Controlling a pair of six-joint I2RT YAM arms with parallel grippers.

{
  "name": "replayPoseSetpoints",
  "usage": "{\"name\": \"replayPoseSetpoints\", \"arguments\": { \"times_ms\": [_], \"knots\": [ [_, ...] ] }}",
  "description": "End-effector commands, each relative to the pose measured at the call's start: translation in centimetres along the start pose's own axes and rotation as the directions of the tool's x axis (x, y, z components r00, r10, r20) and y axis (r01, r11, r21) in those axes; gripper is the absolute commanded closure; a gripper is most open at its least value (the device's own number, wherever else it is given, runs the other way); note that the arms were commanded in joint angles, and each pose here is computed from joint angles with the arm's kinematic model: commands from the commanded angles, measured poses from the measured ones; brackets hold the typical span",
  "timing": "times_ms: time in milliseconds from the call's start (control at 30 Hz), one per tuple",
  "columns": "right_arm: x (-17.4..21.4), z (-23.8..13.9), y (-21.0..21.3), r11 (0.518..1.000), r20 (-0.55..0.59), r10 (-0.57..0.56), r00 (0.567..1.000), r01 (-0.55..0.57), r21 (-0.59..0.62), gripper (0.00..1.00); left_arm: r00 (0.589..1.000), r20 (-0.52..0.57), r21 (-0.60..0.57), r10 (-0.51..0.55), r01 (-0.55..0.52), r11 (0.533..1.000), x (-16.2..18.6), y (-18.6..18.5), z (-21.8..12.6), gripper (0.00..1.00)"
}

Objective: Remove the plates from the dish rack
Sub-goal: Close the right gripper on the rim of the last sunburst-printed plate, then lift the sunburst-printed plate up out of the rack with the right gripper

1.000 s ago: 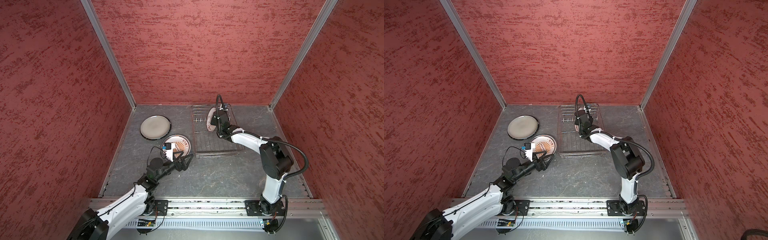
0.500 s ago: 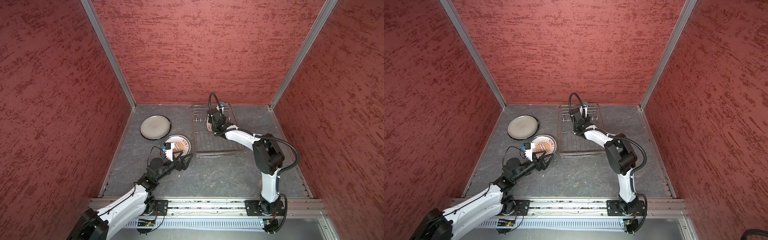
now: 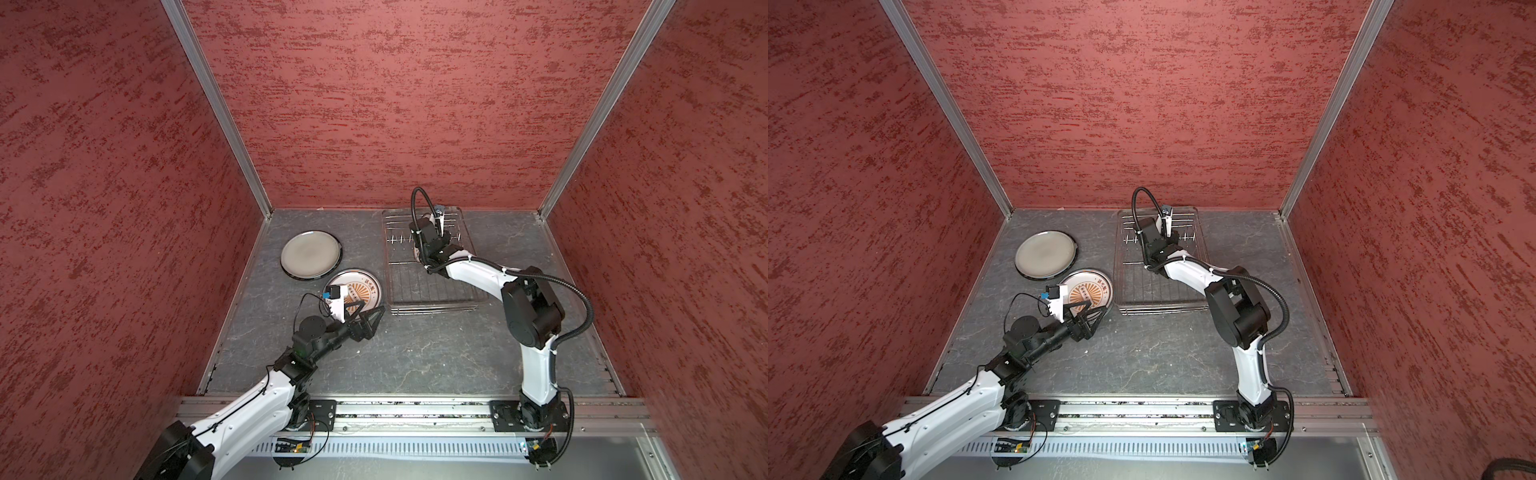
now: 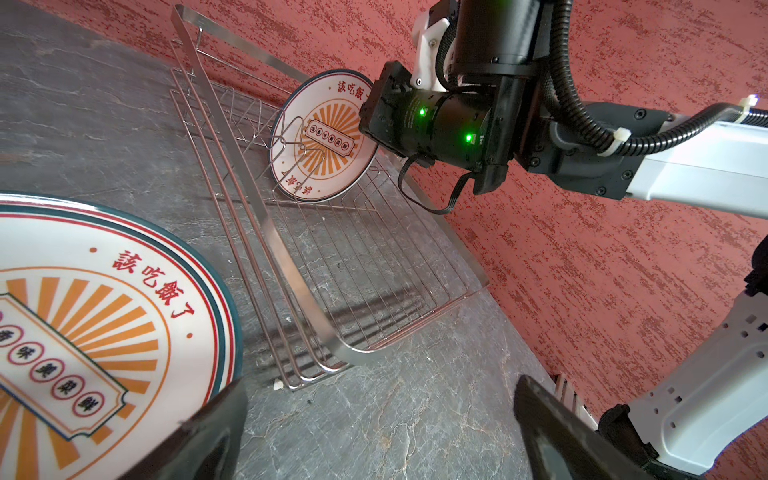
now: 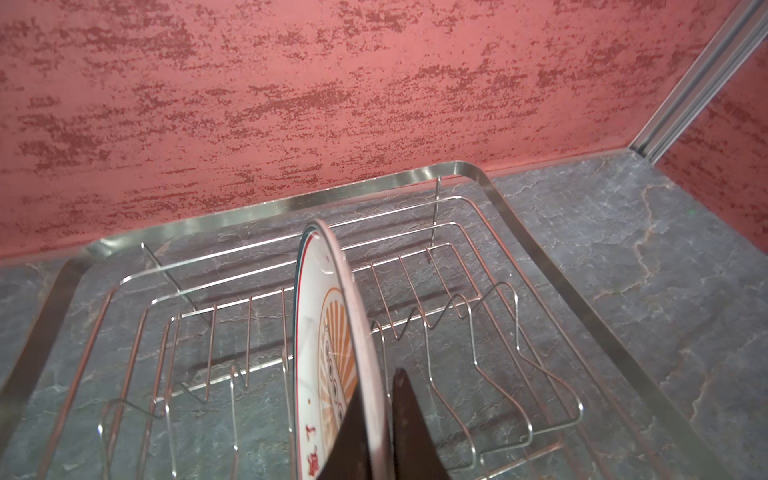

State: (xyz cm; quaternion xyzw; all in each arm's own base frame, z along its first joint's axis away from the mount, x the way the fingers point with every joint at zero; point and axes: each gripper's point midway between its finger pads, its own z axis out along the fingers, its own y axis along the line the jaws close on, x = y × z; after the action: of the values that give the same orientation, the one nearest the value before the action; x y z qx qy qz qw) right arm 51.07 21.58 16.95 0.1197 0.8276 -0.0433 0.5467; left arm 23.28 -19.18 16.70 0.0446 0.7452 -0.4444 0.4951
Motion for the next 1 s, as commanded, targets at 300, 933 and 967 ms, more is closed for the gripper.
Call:
{"name": "replayPoseSetpoints", "arguments": {
  "times_ms": [300, 933, 967],
  "knots": [
    [-6.9, -4.6, -0.5, 0.998, 0.211, 0.057, 0.976, -0.057, -0.006, 0.94, 0.999, 0.027, 0.001, 0.03, -0.03, 1.0, -1.0, -0.5, 0.0, 0.01],
    [-9.5, -10.4, -4.6, 0.993, 0.342, 0.118, 0.932, -0.104, -0.059, 1.0, 0.999, 0.025, -0.012, 0.025, -0.025, 1.0, -0.9, -0.2, 0.2, 0.01],
    [-9.5, -10.8, -4.9, 0.991, 0.345, 0.128, 0.93, -0.109, -0.074, 1.0, 0.999, 0.027, -0.011, 0.027, -0.027, 1.0, -1.0, -0.3, 0.2, 0.01]
  ]
}}
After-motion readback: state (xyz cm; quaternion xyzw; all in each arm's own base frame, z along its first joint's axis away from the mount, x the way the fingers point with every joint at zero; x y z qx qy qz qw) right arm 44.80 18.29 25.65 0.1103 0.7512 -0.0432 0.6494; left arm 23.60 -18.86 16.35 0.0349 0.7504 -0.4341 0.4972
